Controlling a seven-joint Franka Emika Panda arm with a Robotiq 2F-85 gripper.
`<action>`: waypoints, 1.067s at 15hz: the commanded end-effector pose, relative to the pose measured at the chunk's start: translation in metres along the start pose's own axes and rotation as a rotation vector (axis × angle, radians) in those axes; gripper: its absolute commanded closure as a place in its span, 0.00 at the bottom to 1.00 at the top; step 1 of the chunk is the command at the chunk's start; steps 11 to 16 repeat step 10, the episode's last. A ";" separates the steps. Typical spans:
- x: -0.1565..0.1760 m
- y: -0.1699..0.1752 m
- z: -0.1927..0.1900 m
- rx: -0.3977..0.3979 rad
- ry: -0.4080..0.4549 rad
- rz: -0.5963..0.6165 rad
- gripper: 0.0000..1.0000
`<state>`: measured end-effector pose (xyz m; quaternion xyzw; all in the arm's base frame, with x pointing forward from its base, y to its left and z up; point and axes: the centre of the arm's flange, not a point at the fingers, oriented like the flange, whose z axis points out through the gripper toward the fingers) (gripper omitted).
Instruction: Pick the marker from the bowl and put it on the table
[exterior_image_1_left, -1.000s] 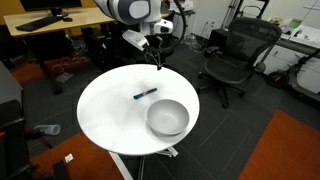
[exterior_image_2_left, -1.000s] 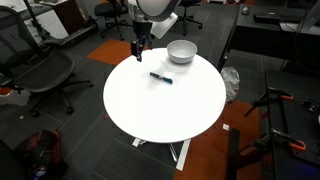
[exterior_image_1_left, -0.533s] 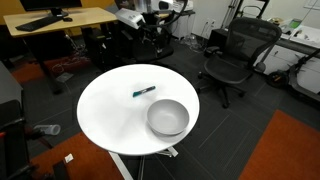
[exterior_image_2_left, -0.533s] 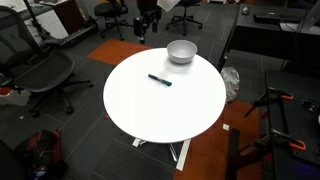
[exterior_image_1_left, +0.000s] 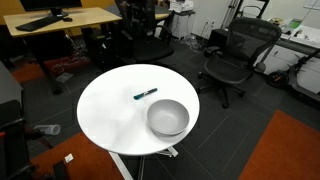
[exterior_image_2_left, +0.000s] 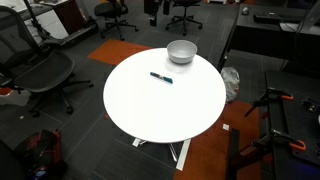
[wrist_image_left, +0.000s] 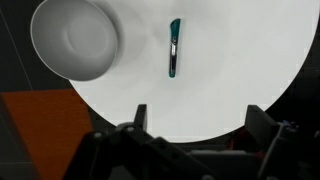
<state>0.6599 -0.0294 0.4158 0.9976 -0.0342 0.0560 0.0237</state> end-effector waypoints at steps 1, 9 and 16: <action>-0.032 0.002 -0.027 -0.015 -0.015 -0.023 0.00; -0.014 0.002 -0.015 0.000 -0.008 -0.001 0.00; -0.013 0.002 -0.014 0.000 -0.009 -0.001 0.00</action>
